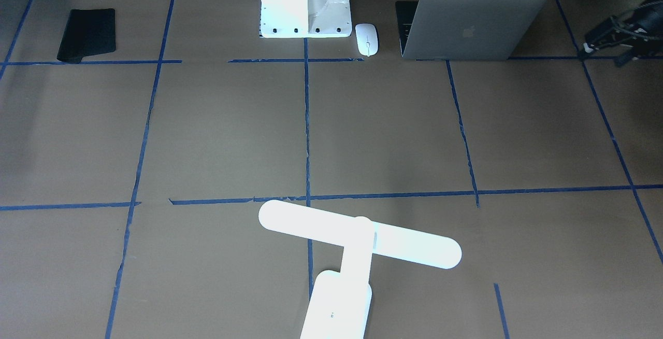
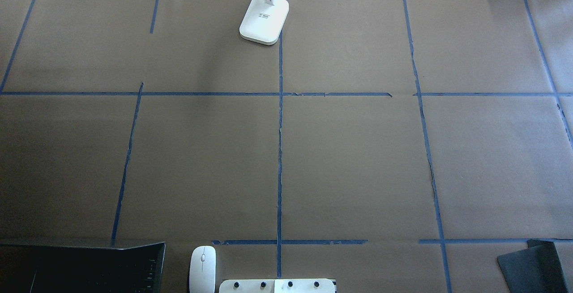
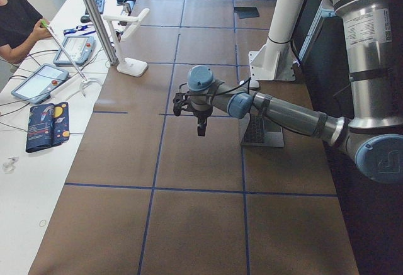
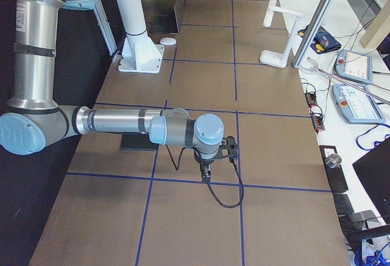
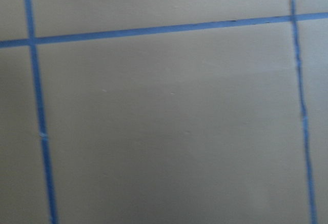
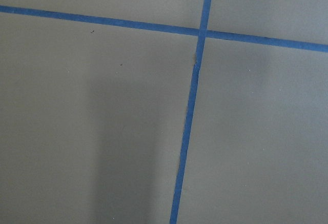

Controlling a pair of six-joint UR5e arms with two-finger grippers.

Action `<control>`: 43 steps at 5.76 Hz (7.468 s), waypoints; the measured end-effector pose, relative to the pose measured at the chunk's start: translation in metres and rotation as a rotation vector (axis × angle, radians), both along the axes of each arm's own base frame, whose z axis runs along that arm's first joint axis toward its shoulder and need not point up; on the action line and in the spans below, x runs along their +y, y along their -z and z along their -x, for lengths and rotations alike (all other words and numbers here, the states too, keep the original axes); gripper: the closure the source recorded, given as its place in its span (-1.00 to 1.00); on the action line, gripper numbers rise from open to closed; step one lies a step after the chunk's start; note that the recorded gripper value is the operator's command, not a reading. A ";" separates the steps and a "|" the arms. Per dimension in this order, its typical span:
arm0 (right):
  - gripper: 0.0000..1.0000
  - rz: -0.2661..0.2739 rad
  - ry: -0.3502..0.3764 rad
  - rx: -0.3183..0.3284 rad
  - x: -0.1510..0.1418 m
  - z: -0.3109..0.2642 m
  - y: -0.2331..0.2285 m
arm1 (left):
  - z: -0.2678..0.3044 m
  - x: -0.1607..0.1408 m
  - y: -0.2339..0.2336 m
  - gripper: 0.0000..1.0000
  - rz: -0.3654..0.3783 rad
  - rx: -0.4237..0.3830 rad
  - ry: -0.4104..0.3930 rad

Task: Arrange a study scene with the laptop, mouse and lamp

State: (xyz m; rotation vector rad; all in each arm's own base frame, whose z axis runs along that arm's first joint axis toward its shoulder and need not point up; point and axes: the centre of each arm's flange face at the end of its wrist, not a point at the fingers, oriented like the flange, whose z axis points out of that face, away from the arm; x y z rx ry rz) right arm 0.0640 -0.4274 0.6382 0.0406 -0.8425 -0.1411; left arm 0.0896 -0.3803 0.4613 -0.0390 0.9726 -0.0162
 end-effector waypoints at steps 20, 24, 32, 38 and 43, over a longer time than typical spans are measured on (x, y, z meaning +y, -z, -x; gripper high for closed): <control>-1.00 -0.002 0.047 0.001 0.006 0.021 0.004 | -0.102 0.120 0.136 1.00 0.877 -0.125 0.998; -1.00 0.013 0.044 0.000 0.007 0.021 -0.001 | -0.139 0.029 0.171 1.00 0.809 -0.081 1.056; -1.00 0.033 0.043 -0.002 0.009 0.021 -0.009 | -0.379 -0.152 0.391 1.00 1.097 0.019 1.227; -1.00 0.029 0.042 -0.004 0.008 0.022 -0.007 | -0.436 -0.147 0.403 0.91 1.095 0.029 1.197; -1.00 0.027 0.041 -0.015 0.008 0.022 -0.005 | -0.424 -0.145 0.409 -0.98 0.960 0.027 1.100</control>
